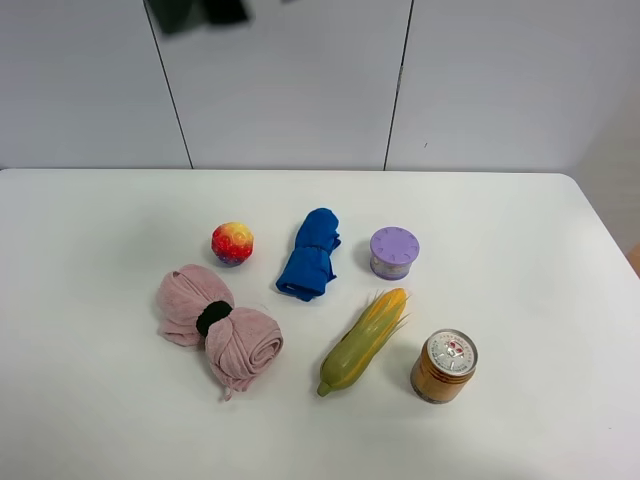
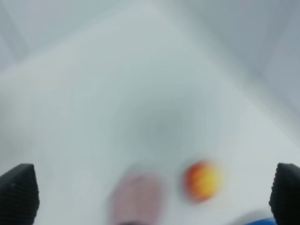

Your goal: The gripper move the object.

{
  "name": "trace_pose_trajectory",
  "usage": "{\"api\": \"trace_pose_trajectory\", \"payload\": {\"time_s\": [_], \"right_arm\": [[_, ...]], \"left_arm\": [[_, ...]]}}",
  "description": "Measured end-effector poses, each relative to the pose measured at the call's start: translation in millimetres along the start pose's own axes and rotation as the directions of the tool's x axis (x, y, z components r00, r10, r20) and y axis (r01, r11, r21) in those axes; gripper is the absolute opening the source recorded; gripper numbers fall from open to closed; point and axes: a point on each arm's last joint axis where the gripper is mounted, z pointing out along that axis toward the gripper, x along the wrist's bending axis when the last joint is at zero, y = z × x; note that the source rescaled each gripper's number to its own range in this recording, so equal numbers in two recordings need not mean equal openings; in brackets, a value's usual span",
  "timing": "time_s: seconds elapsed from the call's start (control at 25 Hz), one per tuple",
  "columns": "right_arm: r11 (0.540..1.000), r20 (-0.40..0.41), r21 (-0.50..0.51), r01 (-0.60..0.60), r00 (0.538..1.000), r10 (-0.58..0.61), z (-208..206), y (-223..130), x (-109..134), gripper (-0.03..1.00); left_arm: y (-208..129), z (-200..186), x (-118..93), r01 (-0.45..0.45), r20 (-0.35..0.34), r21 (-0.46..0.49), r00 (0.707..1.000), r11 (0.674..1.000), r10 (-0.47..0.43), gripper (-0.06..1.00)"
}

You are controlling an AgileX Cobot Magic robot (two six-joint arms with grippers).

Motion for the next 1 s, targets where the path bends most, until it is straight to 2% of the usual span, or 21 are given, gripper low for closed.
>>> {"api": "trace_pose_trajectory", "payload": {"time_s": [0.08,0.2,0.32,0.44,0.52,0.64,0.8,0.88,1.0], "right_arm": [[0.993,0.109,-0.108,0.043,0.994,-0.031,-55,11,-9,1.00],[0.974,0.255,-0.196,0.110,0.965,-0.058,-127,12,-20,1.00],[0.965,0.356,-0.220,0.141,0.933,-0.055,-182,1,-28,1.00],[0.969,0.453,-0.184,0.163,0.889,-0.064,-226,-15,-36,1.00],[0.975,0.501,-0.151,0.164,0.863,-0.068,-250,-28,-41,1.00],[0.969,0.543,-0.198,0.148,0.840,-0.018,-288,-44,-43,1.00],[0.946,0.565,-0.313,0.077,0.816,0.121,-334,-70,-26,1.00],[0.929,0.572,-0.364,0.068,0.804,0.165,-353,-82,-6,1.00],[0.900,0.617,-0.425,0.102,0.760,0.205,-374,-99,32,1.00]], "left_arm": [[0,0,0,0.000,0.000,0.000,1.000,1.000,0.000,1.00],[0,0,0,0.000,0.000,0.000,1.000,1.000,0.000,1.00],[0,0,0,0.000,0.000,0.000,1.000,1.000,0.000,1.00],[0,0,0,0.000,0.000,0.000,1.000,1.000,0.000,1.00],[0,0,0,0.000,0.000,0.000,1.000,1.000,0.000,1.00],[0,0,0,0.000,0.000,0.000,1.000,1.000,0.000,1.00],[0,0,0,0.000,0.000,0.000,1.000,1.000,0.000,1.00],[0,0,0,0.000,0.000,0.000,1.000,1.000,0.000,1.00],[0,0,0,0.000,0.000,0.000,1.000,1.000,0.000,1.00]]}}
